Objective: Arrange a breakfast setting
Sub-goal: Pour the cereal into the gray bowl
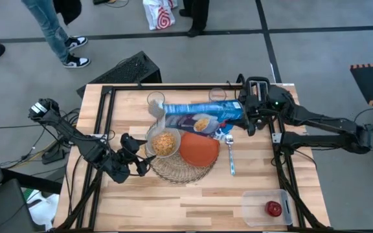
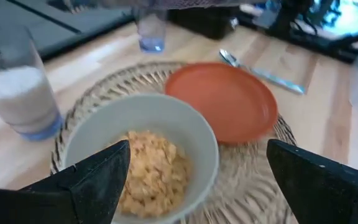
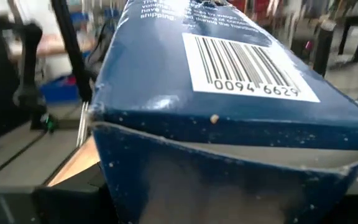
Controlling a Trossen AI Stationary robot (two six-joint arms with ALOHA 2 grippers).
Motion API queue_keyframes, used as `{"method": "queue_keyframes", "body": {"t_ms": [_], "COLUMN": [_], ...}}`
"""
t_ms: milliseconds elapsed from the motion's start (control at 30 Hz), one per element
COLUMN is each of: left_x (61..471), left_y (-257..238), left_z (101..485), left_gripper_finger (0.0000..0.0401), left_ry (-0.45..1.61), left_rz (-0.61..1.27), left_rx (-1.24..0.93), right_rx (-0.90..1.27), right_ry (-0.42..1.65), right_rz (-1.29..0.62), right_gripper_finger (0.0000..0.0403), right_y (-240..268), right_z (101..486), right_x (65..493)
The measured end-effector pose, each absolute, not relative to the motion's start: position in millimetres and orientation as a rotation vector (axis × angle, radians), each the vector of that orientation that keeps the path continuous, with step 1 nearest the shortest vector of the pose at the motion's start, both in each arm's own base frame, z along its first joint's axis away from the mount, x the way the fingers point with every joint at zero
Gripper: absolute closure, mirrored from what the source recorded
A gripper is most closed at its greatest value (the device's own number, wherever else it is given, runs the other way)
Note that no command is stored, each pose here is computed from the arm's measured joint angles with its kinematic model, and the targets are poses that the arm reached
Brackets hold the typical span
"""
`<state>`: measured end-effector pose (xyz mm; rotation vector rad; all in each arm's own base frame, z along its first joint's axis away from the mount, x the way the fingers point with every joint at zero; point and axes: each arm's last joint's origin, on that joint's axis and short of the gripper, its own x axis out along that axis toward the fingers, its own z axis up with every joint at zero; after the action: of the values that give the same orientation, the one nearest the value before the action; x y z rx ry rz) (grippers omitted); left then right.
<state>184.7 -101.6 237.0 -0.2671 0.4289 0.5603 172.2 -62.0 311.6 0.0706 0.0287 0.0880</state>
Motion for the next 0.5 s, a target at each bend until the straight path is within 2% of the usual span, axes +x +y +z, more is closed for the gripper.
{"method": "queue_keyframes", "body": {"t_ms": [267, 500], "left_x": [187, 197], "left_y": [-101, -100], "left_z": [243, 252], "left_gripper_finger": [0.0037, 0.0037], "left_ry": [0.300, 0.234], "left_rz": [0.641, 0.637], "left_rx": [-0.243, -0.227], "right_rx": [0.083, 0.067], "right_ry": [-0.150, -0.295], "right_rz": [0.116, 0.183], "right_gripper_finger": [0.0100, 0.0100], "right_y": [-63, -56], "right_z": [284, 278], "right_x": [169, 164]}}
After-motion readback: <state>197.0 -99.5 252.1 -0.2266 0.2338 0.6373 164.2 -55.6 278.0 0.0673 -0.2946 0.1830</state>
